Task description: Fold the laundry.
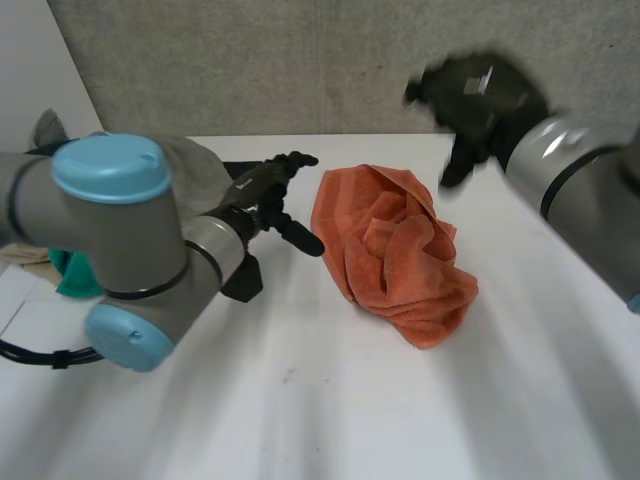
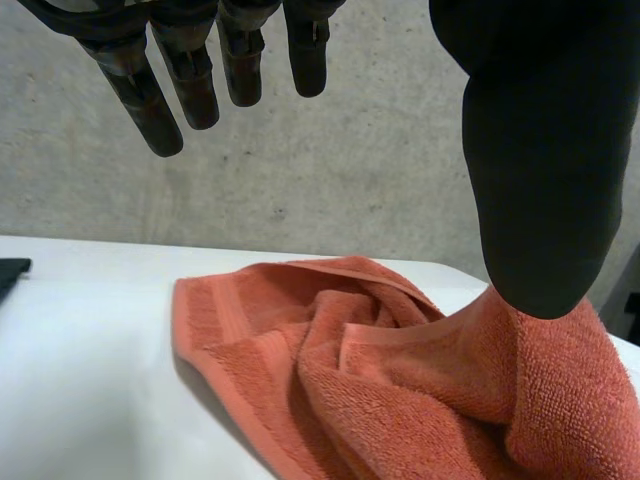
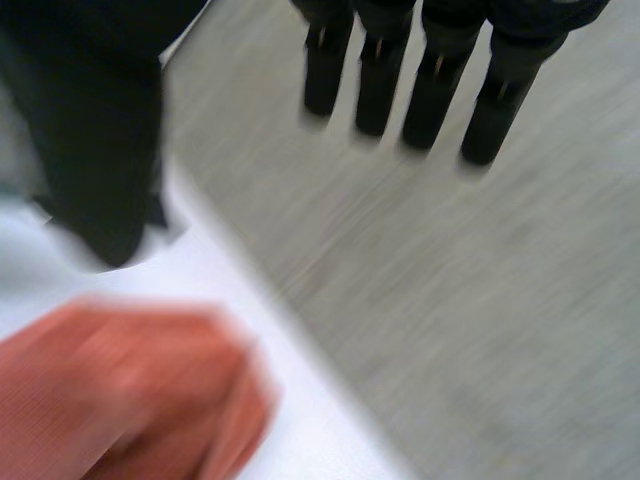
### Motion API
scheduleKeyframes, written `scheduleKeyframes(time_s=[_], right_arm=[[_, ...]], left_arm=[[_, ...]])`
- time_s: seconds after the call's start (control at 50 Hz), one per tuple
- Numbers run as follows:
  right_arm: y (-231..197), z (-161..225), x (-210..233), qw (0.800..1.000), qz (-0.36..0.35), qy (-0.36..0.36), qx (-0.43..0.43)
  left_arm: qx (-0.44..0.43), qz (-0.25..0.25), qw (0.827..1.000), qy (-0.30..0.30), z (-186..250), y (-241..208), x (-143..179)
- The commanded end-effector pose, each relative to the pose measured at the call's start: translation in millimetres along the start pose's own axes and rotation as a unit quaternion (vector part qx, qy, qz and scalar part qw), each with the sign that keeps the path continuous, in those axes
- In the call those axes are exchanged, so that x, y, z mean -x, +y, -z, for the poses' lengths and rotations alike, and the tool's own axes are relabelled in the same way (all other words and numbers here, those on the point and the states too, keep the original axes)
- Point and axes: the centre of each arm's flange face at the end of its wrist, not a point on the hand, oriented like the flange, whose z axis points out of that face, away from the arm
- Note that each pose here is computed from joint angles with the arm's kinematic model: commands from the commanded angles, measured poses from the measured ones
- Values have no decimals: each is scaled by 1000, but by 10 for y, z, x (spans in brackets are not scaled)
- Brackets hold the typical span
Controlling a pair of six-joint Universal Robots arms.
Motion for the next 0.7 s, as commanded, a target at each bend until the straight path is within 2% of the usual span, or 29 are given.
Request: scheduleKeyframes(time_s=[0.02, 0.2, 0.3, 0.4, 0.48, 0.5, 0.58, 0.7], right_arm=[[631, -151, 428, 984, 80, -106, 118], [1267, -611, 767, 983, 155, -89, 47], [1310, -721, 777, 983, 168, -73, 24], [983, -616, 672, 989, 135, -63, -5], [486, -395, 515, 992, 101, -57, -55], [262, -282, 421, 991, 89, -52, -80], [-115, -58, 277, 989, 61, -51, -127], [-508, 199, 134, 983, 39, -43, -177]], left_arm=[[-5, -42, 999, -23, 246, -175, 107], [-20, -107, 993, -54, 471, -181, 300], [-33, -119, 991, -50, 483, -113, 325], [-43, -120, 991, -47, 433, -63, 354], [-45, -120, 991, -44, 329, -17, 388], [-46, -120, 991, -42, 278, 2, 390], [-37, -120, 991, -38, 125, 91, 396], [-13, -117, 993, -29, -61, 254, 354]])
